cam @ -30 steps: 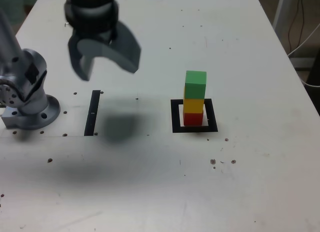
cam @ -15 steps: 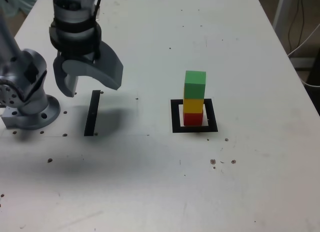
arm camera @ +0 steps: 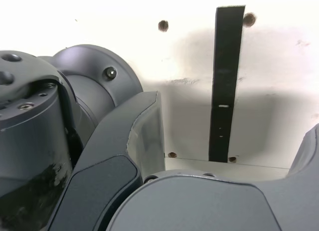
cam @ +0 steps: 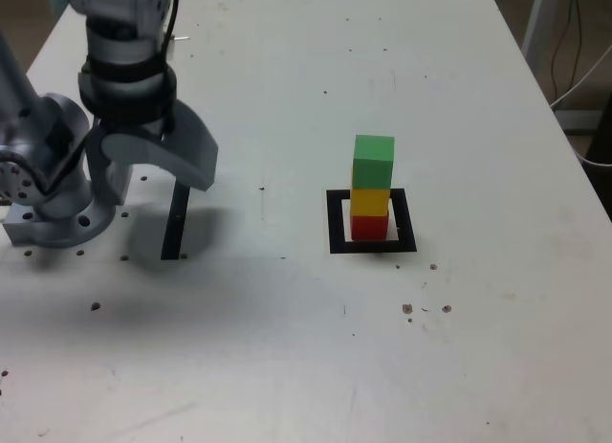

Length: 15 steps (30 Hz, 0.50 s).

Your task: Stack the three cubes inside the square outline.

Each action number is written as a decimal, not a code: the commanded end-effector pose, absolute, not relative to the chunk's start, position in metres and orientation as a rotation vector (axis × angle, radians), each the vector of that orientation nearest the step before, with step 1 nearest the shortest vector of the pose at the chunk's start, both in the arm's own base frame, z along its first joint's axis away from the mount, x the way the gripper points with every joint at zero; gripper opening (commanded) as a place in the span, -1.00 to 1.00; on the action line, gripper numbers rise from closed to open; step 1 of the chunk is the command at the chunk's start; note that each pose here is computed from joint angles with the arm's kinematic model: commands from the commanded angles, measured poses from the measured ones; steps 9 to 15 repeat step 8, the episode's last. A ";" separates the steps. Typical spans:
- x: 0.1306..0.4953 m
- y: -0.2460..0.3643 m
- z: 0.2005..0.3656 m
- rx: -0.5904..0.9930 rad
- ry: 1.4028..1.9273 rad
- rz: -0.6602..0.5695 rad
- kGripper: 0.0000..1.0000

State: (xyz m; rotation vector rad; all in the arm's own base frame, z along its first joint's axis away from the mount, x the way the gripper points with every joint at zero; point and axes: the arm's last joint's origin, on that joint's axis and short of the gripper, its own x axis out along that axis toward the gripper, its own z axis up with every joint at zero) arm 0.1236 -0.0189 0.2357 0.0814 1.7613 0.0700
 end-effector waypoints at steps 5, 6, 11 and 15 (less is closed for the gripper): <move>0.120 -0.019 0.235 0.075 1.757 0.069 0.99; 0.120 -0.019 0.236 0.075 1.757 0.069 0.99; 0.120 -0.019 0.236 0.076 1.757 0.069 0.99; 0.120 -0.019 0.236 0.076 1.757 0.069 0.99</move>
